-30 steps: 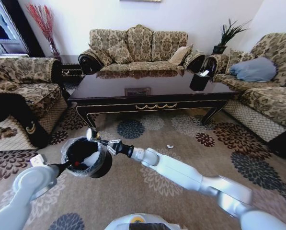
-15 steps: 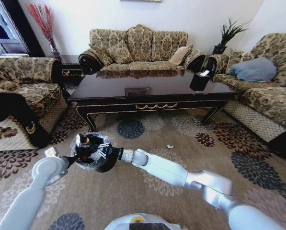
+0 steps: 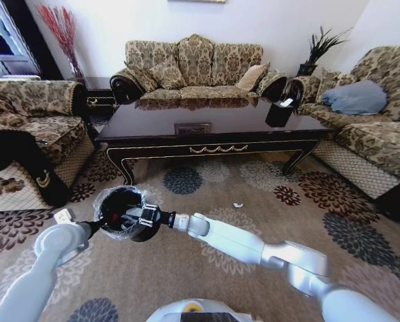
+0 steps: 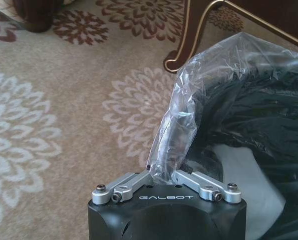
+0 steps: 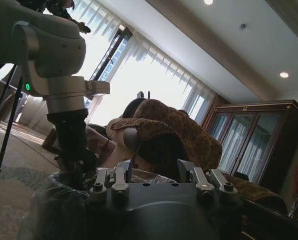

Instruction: Move to the front of the table and pick up the trash from the floor, then place it into the trash bin.

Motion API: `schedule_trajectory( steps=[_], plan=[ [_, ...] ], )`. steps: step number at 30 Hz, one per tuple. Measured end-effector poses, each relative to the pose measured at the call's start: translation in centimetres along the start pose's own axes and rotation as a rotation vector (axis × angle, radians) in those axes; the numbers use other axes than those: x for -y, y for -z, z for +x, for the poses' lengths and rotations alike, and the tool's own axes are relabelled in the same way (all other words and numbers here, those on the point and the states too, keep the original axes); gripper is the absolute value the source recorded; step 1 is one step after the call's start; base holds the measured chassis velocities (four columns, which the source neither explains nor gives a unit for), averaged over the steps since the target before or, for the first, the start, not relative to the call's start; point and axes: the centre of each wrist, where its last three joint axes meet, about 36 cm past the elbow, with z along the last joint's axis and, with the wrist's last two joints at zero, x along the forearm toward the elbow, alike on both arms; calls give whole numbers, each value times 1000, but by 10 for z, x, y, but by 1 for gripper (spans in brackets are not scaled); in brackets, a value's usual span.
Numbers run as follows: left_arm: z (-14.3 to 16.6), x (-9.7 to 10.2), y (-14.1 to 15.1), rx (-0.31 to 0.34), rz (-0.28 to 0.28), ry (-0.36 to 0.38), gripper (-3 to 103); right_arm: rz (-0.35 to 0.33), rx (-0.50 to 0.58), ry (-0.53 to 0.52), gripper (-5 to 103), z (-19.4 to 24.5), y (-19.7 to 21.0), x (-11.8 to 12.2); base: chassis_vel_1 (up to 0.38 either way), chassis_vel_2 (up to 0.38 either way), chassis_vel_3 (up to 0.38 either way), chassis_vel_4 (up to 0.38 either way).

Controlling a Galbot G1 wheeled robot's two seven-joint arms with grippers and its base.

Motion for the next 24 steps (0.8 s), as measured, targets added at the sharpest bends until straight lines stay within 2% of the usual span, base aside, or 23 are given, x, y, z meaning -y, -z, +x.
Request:
schedule_trajectory(
  steps=[2,3,4,5,7,8,9,12,13,14,15,16,18,20,24],
  plan=[
    [1,-1,-1,2,-1,4,0,-19,-5,-29,52,4,1,2,0,0,0,0],
    [7,-6,-5,5,-1,18,0,-73,-21,-125,63,14,2,10,0,0,0,0],
    [9,-8,-7,5,-2,24,0,-95,-33,-187,63,20,3,14,0,0,0,0],
    [9,-8,-7,5,-2,24,0,-95,-33,-187,63,20,3,14,0,0,0,0],
    [18,-13,-15,17,-10,43,0,-142,-94,-386,74,41,5,29,0,0,0,0],
    [18,-13,-15,17,-10,43,0,-142,-94,-386,74,41,5,29,0,0,0,0],
    [23,-14,-20,26,-12,47,0,-153,-130,-484,79,54,6,37,0,0,0,0],
    [33,-15,-28,47,-6,53,0,-180,-203,-642,95,79,7,51,0,0,0,0],
    [33,-15,-28,47,-6,53,0,-180,-203,-642,95,79,7,51,0,0,0,0],
    [36,-15,-30,58,-6,58,0,-192,-232,-698,95,90,8,56,0,0,0,0],
    [40,-13,-31,81,-15,61,0,-206,-281,-782,100,112,11,64,0,0,0,0],
    [42,-12,-31,95,-22,56,0,-206,-303,-817,100,125,13,68,0,0,0,0],
    [43,-11,-31,101,-26,50,0,-202,-320,-845,100,136,14,72,0,0,0,0],
    [50,-7,-31,112,-34,27,0,-188,-380,-930,100,168,18,78,0,0,0,0],
    [58,-9,-32,123,-35,35,0,-193,-446,-1014,100,194,19,79,0,0,0,0]
  ],
)
